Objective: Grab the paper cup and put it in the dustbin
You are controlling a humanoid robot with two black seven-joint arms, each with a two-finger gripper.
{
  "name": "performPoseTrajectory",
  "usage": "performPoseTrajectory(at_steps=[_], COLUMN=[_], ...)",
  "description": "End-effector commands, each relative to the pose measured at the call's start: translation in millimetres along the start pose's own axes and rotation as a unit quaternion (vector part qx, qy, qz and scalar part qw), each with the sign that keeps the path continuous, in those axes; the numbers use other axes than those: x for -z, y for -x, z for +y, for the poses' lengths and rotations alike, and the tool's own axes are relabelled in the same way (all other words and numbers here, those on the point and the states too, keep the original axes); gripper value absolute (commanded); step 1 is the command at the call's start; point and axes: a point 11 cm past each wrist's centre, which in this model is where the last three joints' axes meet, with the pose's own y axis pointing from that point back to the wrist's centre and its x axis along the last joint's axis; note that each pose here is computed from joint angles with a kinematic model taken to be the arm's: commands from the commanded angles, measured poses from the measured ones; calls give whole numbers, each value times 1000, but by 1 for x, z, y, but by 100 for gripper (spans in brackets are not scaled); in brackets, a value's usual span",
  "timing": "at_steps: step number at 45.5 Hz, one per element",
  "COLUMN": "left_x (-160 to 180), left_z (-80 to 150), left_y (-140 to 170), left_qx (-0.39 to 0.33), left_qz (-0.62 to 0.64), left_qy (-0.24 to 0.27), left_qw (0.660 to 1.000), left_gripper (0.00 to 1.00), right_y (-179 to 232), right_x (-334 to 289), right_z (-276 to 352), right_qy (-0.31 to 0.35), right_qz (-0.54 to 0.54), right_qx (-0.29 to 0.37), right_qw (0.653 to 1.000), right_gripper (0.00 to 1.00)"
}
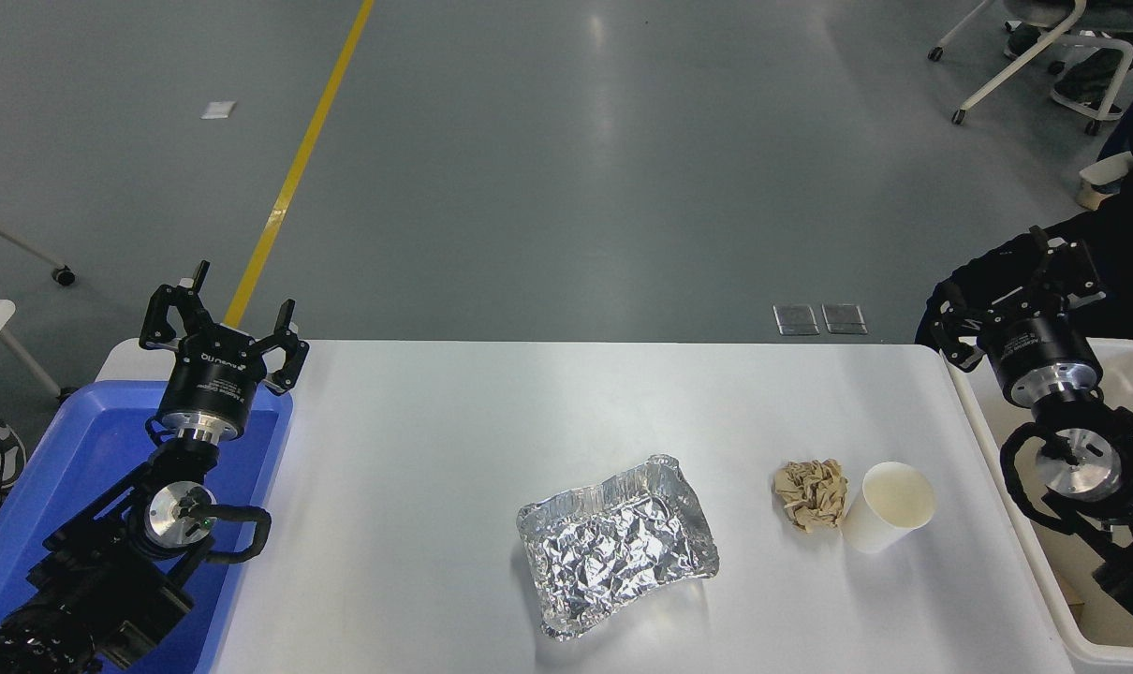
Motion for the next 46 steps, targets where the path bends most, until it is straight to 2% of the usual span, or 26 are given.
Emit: performPoseTrajectory(at_steps=[1,46], left_x=[0,1], left_z=[0,0], left_y=[0,0], left_qx=[0,0], left_qz=[0,-1], left_qy=[-1,-2], left_qw=[1000,1000], left_gripper=[98,98], right_y=[1,4], right_x=[0,-8], right_z=[0,0], right_qy=[0,9], right_qz=[1,1], right_qx=[1,5], right_qw=[1000,1000], right_gripper=[100,100])
